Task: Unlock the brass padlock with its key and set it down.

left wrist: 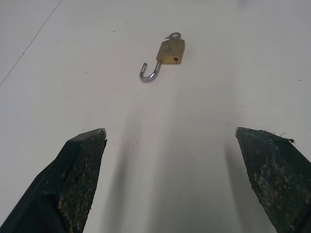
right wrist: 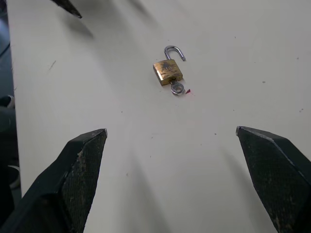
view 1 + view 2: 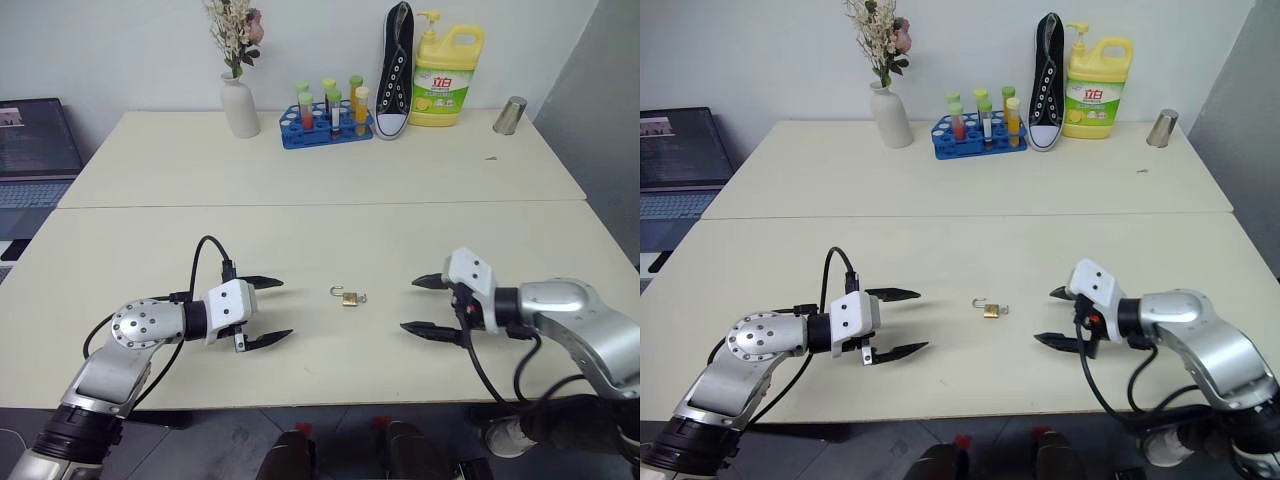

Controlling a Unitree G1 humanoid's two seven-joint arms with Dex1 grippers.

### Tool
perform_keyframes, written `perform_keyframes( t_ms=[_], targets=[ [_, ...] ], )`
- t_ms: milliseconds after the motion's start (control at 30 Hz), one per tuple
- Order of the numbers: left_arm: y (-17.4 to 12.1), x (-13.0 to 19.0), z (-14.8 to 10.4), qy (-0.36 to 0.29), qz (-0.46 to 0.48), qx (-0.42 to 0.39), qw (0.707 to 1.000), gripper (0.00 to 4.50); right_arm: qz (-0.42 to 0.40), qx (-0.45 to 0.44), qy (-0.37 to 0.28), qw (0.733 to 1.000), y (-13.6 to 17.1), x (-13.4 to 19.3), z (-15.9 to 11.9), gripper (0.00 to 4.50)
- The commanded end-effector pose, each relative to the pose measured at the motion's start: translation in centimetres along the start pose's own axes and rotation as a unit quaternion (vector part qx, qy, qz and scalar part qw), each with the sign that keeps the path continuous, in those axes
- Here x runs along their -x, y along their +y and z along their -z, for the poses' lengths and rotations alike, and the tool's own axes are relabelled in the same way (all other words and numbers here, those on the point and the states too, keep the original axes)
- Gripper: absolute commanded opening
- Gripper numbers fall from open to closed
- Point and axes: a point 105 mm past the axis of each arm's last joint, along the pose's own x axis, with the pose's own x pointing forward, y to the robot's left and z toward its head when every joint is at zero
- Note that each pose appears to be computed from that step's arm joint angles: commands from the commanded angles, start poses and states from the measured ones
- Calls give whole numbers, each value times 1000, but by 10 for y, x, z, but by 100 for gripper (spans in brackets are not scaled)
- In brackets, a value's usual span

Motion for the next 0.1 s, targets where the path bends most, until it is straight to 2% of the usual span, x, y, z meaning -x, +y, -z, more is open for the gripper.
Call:
perform_keyframes(
  t_ms=[33,100],
  targets=[
    [2,4,-10,-8,16,-14,1000,450,-2,37,-29,999,6,7,-17,447],
    [2,4,-12,-12,19,-9,1000,450,-4,33,-35,999,7,6,-18,447]
  ],
)
